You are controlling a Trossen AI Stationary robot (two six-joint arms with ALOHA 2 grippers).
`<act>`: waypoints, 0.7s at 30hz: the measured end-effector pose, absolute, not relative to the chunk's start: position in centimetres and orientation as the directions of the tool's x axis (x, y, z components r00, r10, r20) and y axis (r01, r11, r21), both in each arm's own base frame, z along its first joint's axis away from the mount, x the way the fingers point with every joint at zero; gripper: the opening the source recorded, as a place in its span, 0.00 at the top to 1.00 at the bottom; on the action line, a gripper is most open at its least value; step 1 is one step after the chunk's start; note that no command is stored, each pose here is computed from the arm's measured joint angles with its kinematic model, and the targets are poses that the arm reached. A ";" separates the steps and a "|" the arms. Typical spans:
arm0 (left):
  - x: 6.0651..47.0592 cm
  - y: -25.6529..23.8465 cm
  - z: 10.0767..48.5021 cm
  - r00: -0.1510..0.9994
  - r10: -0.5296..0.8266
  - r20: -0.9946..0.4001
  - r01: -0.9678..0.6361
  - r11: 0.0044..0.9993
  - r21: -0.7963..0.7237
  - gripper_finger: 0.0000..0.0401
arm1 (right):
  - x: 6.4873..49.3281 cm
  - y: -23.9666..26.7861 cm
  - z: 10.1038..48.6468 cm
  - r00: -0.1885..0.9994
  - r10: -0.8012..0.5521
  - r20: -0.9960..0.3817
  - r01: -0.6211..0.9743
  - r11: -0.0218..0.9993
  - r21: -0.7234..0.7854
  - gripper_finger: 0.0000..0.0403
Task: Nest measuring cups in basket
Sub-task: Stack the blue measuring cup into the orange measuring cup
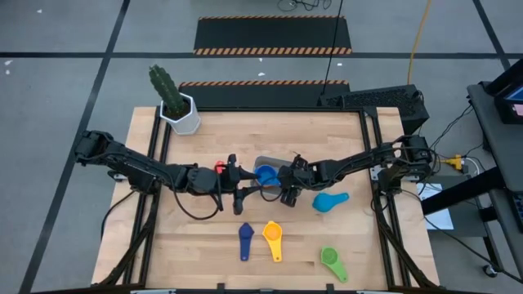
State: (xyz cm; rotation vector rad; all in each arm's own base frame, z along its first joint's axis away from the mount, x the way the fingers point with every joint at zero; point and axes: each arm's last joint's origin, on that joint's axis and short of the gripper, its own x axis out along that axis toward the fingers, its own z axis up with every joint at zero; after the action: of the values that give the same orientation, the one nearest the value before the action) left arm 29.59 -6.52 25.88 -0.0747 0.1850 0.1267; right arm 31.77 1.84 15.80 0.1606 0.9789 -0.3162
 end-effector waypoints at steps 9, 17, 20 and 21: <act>29.6 -6.5 26.0 0.978 0.110 -0.177 -0.124 0.990 -0.068 0.60 | 31.7 1.8 15.9 0.517 -0.191 -0.834 0.335 0.942 -0.007 0.69; 29.6 -6.5 26.0 0.978 0.110 -0.177 -0.124 0.990 -0.068 0.60 | 31.3 1.9 16.2 0.503 -0.190 -0.843 0.379 0.925 0.017 0.65; 29.6 -6.5 26.0 0.978 0.110 -0.177 -0.124 0.990 -0.068 0.60 | 30.9 1.9 16.7 0.490 -0.190 -0.851 0.394 0.919 0.021 0.66; 29.6 -6.5 26.0 0.978 0.110 -0.177 -0.124 0.990 -0.068 0.60 | 30.8 2.0 16.8 0.486 -0.190 -0.853 0.396 0.918 0.022 0.66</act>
State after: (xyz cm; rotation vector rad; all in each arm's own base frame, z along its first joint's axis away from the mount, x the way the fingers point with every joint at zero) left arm 29.62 -6.55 26.01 -0.0786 0.1738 0.1178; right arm 30.75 1.97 16.76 0.2275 1.0029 -0.3603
